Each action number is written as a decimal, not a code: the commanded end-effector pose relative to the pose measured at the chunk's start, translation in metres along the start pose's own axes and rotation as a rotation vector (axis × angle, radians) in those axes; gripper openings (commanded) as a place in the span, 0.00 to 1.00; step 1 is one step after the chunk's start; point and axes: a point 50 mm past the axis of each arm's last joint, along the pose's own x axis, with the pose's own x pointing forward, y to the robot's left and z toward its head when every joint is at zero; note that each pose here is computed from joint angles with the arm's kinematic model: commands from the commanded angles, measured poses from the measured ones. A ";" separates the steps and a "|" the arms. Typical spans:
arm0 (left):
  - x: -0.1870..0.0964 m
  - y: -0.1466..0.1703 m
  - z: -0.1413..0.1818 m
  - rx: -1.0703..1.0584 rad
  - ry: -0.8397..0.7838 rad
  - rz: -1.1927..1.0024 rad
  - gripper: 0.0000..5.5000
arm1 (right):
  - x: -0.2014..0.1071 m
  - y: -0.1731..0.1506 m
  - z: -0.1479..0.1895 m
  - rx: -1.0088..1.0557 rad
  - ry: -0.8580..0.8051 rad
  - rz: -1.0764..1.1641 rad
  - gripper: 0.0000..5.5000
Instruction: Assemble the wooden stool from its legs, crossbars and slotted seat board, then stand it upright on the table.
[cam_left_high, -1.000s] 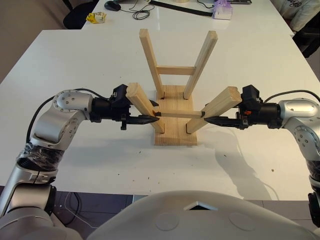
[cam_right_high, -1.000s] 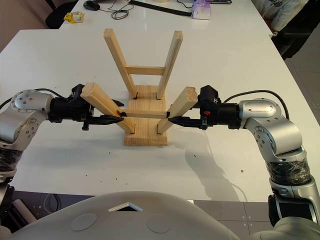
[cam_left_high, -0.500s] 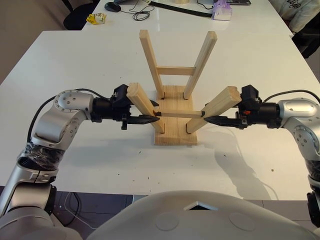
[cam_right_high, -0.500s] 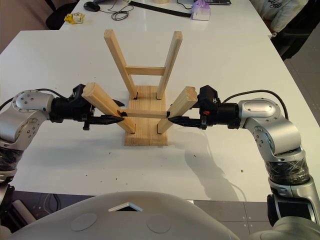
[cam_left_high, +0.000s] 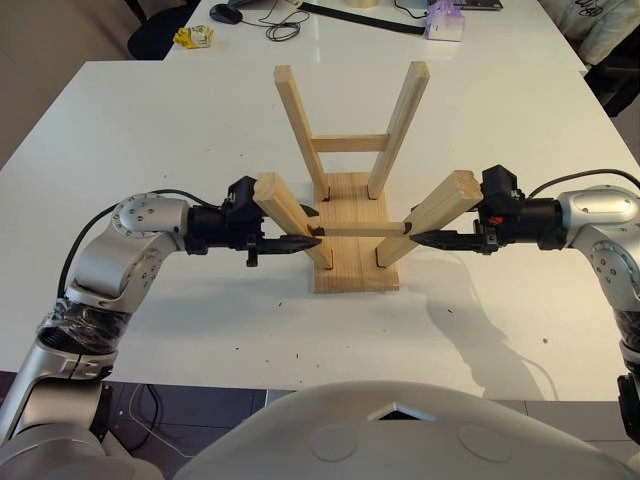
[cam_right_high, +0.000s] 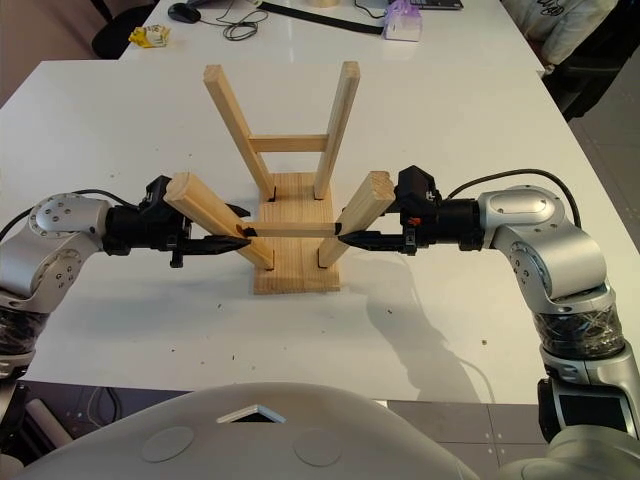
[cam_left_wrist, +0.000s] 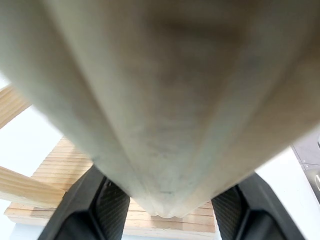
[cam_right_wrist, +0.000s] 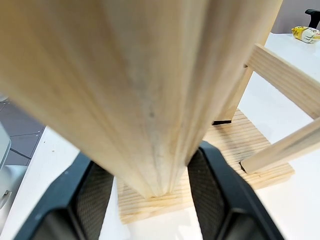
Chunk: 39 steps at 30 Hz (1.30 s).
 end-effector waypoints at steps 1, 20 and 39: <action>0.014 -0.011 -0.049 -0.317 0.179 -0.028 0.38 | 0.026 0.018 0.016 -0.065 -0.107 0.231 0.39; 0.019 -0.022 -0.053 -0.198 0.222 -0.069 0.38 | 0.016 -0.005 0.013 -0.085 0.033 0.154 0.73; 0.034 -0.032 -0.058 -0.194 0.171 0.001 0.38 | -0.037 -0.044 0.038 -0.195 0.318 0.220 0.69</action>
